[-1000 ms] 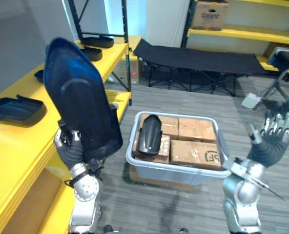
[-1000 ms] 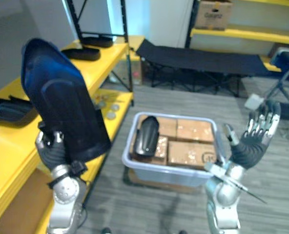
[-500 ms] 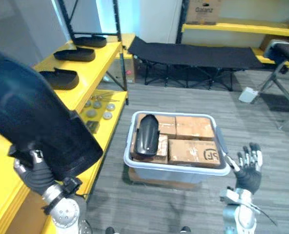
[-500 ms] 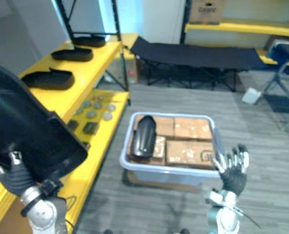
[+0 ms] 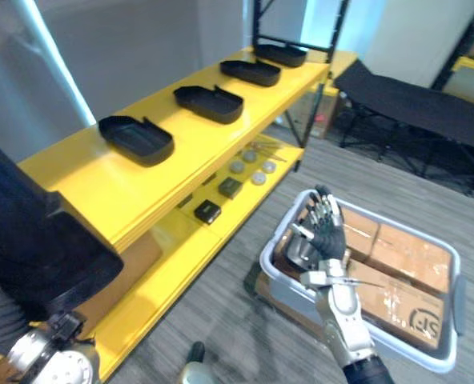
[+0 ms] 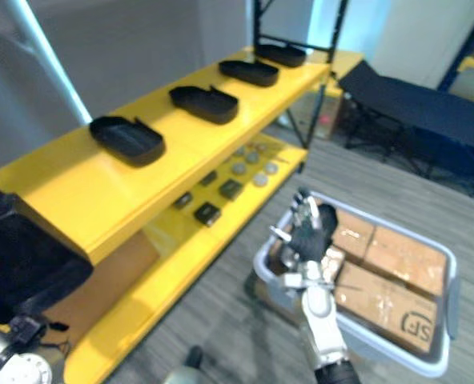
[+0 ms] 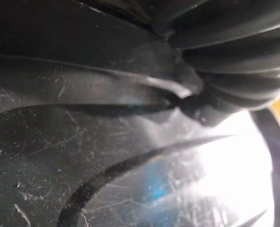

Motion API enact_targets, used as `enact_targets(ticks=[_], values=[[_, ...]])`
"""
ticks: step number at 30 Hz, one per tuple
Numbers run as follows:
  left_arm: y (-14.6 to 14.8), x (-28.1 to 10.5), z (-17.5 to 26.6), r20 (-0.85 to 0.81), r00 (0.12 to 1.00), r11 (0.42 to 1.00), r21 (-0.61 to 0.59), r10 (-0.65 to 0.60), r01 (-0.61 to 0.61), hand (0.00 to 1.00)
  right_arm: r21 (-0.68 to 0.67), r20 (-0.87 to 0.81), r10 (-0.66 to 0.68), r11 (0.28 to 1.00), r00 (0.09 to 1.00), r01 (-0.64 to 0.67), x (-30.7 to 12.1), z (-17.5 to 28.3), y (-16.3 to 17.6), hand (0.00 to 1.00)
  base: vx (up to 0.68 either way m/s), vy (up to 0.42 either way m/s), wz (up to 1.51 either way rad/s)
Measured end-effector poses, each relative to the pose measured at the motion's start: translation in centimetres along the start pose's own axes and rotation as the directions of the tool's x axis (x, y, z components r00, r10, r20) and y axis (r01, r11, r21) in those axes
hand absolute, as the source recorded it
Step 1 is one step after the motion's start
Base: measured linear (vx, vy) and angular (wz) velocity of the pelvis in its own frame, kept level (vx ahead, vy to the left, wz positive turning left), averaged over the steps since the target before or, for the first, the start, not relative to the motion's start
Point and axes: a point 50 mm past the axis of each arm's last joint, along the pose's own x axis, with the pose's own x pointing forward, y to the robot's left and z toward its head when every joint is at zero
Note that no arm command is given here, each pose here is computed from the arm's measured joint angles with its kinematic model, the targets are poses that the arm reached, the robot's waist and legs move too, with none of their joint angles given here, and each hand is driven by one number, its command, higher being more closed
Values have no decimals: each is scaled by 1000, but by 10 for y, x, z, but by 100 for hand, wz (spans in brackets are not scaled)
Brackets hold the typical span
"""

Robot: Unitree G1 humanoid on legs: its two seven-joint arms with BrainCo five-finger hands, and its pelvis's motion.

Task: Walk over and take plastic housings, then place them on the shelf

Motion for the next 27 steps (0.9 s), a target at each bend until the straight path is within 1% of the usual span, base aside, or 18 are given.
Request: enact_targets(ticks=[2, 4, 6, 7, 10, 12, 15, 17, 18, 19, 21, 23, 24, 27], values=[[1, -2, 0, -13, 1000, 999, -19, -27, 26, 100, -19, -7, 4, 1000, 1000, -4, 1, 0, 1, 0, -9, -61, 81], [-4, -1, 1, -6, 996, 994, -62, -94, 93, 100, -87, -13, -28, 996, 1000, 27, 1, 0, -7, 0, -43, -46, 134], [-18, -2, 4, 25, 982, 973, -133, -186, 188, 100, -182, -7, -102, 978, 995, 99, -3, 4, -32, 0, -58, 52, 132], [-20, -3, 5, 34, 979, 968, -145, -202, 205, 100, -203, -8, -116, 973, 993, 112, -4, 5, -39, 0, -48, 146, 66], [-22, -1, 13, 75, 976, 962, -167, -207, 217, 100, -182, -8, -91, 979, 996, 88, -2, 5, -34, 0, -60, 131, -1], [-25, 0, 19, 107, 966, 951, -178, -237, 253, 100, -143, -19, -37, 989, 999, 34, -2, 3, -24, 0, -74, 67, -29], [-29, -1, 20, 115, 958, 941, -189, -262, 280, 100, -141, -12, -5, 990, 1000, 3, -2, 3, -20, 0, -57, 24, -13], [-37, -2, 21, 120, 947, 924, -211, -299, 319, 100, -187, -7, -20, 982, 1000, 19, -2, 3, -20, 0, -86, -11, 33], [-43, -3, 21, 129, 933, 906, -226, -337, 358, 100, -208, -1, -37, 977, 999, 36, -4, 4, -22, 0, -159, -65, 114], [-51, -4, 21, 142, 913, 882, -240, -382, 406, 100, -213, 0, -69, 975, 998, 67, -9, 6, -27, 0, -157, -80, 127], [-59, -6, 20, 146, 888, 853, -248, -436, 460, 100, -216, -12, -102, 971, 995, 97, -19, 6, -32, 0, -78, -73, 94], [-60, -8, 15, 125, 881, 844, -252, -456, 473, 100, -226, -36, -127, 967, 991, 116, -26, 2, -38, 0, -34, -60, 74], [-61, -10, 12, 105, 882, 840, -273, -459, 470, 100, -233, -44, -148, 963, 988, 134, -30, 1, -43, 0, -37, -43, 56], [-55, -13, 9, 73, 888, 848, -270, -454, 456, 100, -238, -35, -157, 960, 987, 145, -30, 3, -48, 0, -83, -33, 18]])
